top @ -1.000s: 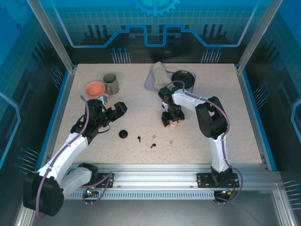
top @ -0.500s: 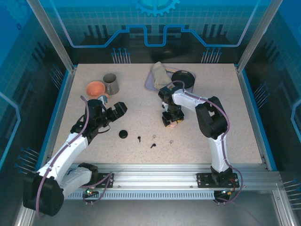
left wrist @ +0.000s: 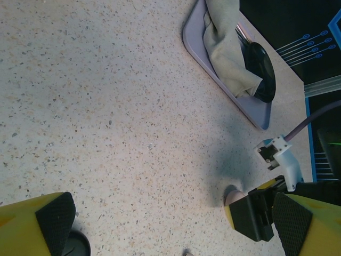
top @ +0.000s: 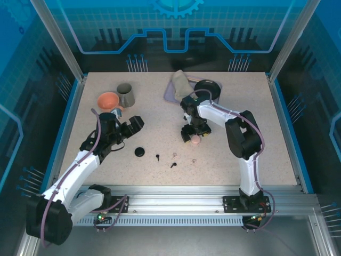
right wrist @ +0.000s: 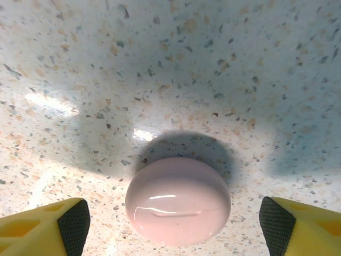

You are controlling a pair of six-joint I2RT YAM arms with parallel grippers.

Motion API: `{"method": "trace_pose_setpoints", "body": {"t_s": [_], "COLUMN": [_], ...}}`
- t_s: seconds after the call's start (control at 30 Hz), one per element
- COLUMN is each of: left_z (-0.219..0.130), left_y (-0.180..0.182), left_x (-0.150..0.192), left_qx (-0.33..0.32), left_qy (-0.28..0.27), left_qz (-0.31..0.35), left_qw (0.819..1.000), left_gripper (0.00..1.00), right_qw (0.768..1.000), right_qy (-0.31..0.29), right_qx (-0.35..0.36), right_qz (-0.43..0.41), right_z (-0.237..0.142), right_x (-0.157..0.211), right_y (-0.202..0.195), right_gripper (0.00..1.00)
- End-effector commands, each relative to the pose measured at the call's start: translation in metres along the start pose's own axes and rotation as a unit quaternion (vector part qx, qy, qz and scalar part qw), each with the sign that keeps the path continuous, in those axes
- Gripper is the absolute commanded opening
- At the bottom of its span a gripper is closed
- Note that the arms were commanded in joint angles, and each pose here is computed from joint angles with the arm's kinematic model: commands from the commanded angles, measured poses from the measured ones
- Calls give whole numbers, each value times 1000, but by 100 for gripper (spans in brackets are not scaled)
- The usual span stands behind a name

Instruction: Insert the wireless bluetooth earbuds into the charging case

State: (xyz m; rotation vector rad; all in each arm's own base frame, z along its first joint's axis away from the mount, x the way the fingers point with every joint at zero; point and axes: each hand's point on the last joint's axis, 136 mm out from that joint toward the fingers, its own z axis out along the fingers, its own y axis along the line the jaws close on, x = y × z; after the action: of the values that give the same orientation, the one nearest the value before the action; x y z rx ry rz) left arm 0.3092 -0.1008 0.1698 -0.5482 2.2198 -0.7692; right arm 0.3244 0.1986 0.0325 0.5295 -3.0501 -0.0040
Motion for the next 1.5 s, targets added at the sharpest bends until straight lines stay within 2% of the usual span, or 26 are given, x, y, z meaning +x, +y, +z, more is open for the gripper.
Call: {"method": "trace_pose_setpoints", "body": {"t_s": [0.0, 0.4, 1.03, 1.47], "left_z": [-5, -7, -5, -4], "left_y": [-3, -1, 0, 0], "left_x": [0, 0, 2, 1], "left_qx": [1, -3, -4, -4], "left_qy": [-2, -4, 0, 0], "left_qz": [9, 10, 7, 7], "left_qw": [1000, 1000, 1000, 1000], "left_gripper": [99, 99, 99, 99], "right_qw": [999, 998, 999, 997], "right_qy": [-35, -22, 18, 22], "right_qx": [-2, -55, -40, -65], "right_qz": [-20, -38, -31, -44], "right_z": [-20, -5, -2, -5], "right_x": [-14, -18, 23, 39], "right_y": [2, 35, 25, 41], "right_gripper": [88, 89, 88, 88]}}
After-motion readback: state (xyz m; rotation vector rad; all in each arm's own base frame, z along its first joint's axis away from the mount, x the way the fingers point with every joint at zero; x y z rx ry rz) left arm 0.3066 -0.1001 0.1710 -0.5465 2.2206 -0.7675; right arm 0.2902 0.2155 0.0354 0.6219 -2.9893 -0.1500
